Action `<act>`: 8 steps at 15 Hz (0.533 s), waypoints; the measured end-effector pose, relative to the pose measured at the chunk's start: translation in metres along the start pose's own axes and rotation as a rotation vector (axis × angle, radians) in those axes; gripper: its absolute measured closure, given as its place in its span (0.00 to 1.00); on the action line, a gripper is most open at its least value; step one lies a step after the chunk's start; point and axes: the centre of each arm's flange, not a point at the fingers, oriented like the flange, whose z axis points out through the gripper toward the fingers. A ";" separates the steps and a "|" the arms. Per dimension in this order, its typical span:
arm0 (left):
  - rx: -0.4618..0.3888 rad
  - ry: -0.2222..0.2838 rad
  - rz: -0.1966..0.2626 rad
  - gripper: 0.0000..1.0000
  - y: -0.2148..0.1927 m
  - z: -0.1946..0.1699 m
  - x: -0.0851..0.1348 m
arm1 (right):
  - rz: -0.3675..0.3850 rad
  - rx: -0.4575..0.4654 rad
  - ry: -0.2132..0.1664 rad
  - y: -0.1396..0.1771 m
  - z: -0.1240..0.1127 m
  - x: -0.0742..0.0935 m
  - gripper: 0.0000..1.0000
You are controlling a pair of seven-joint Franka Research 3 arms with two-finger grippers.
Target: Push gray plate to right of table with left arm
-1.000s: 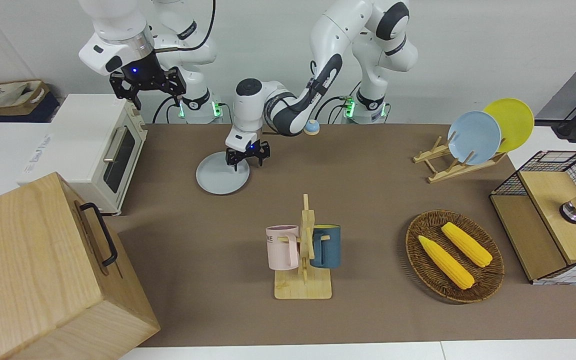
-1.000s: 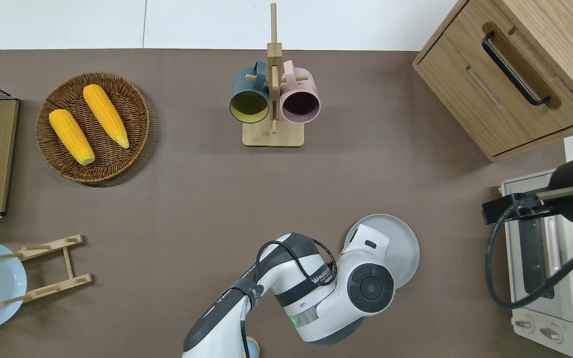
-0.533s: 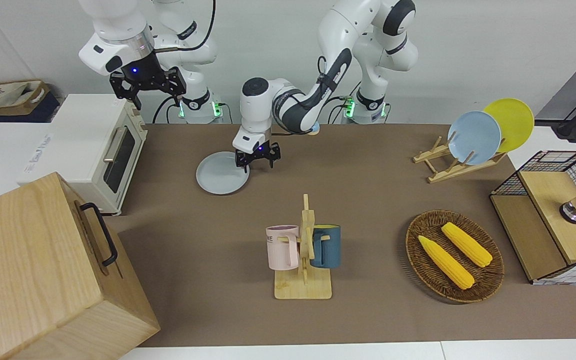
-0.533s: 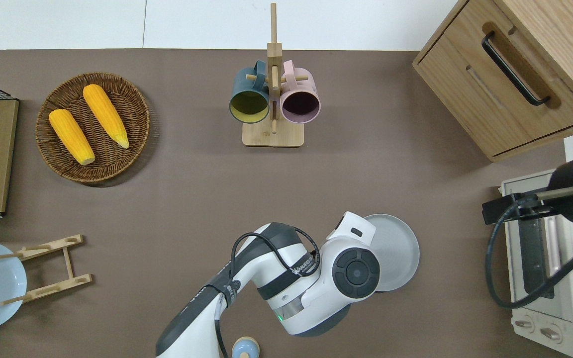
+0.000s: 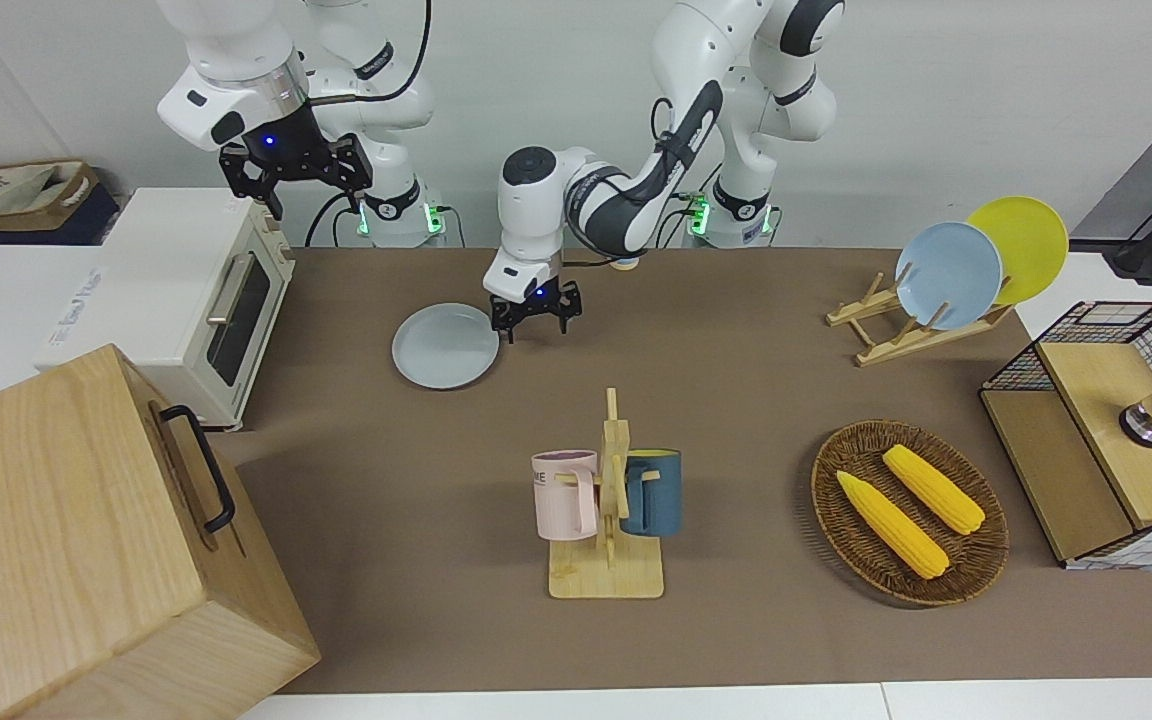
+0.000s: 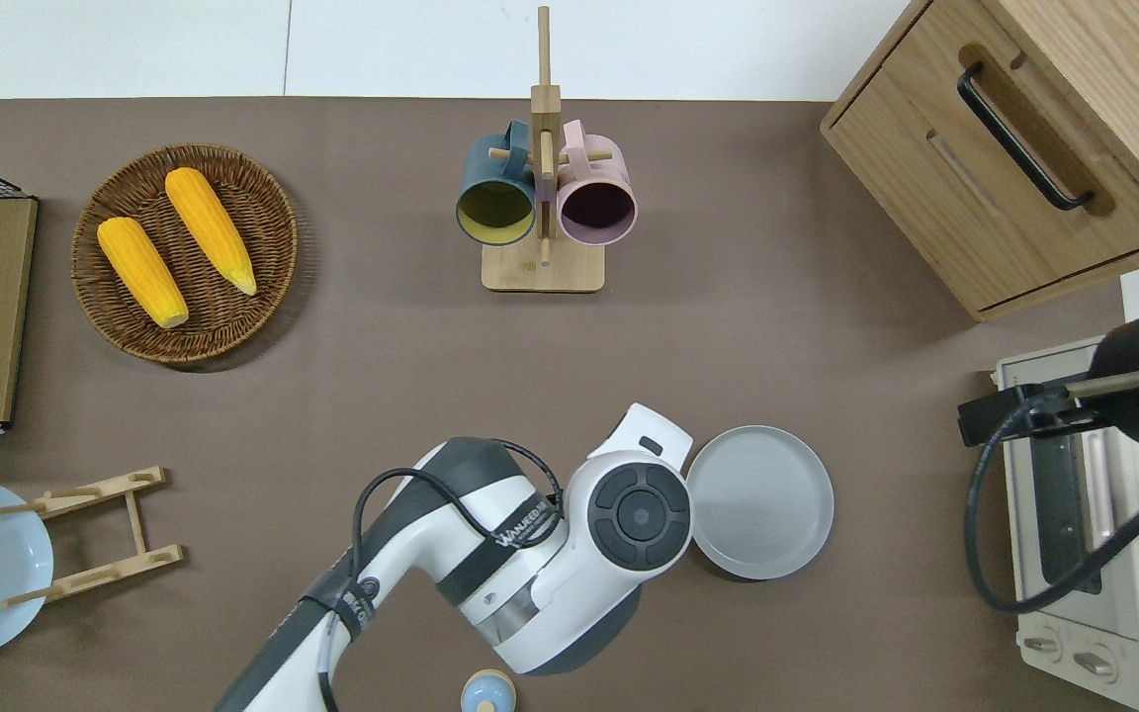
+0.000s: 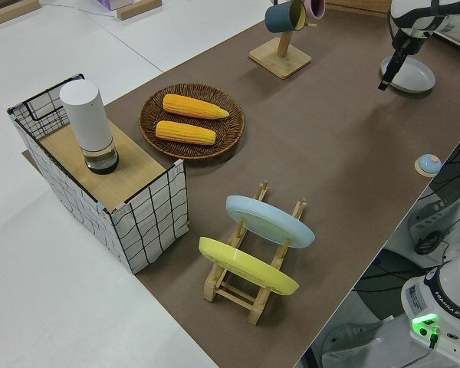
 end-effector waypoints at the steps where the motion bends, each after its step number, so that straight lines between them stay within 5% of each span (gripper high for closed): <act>1: -0.003 -0.017 0.006 0.01 -0.009 -0.008 0.007 | 0.000 0.000 0.000 0.000 0.000 0.000 0.01; 8: -0.006 -0.074 0.046 0.01 -0.084 -0.065 0.047 | 0.000 0.000 0.000 0.000 0.000 0.000 0.01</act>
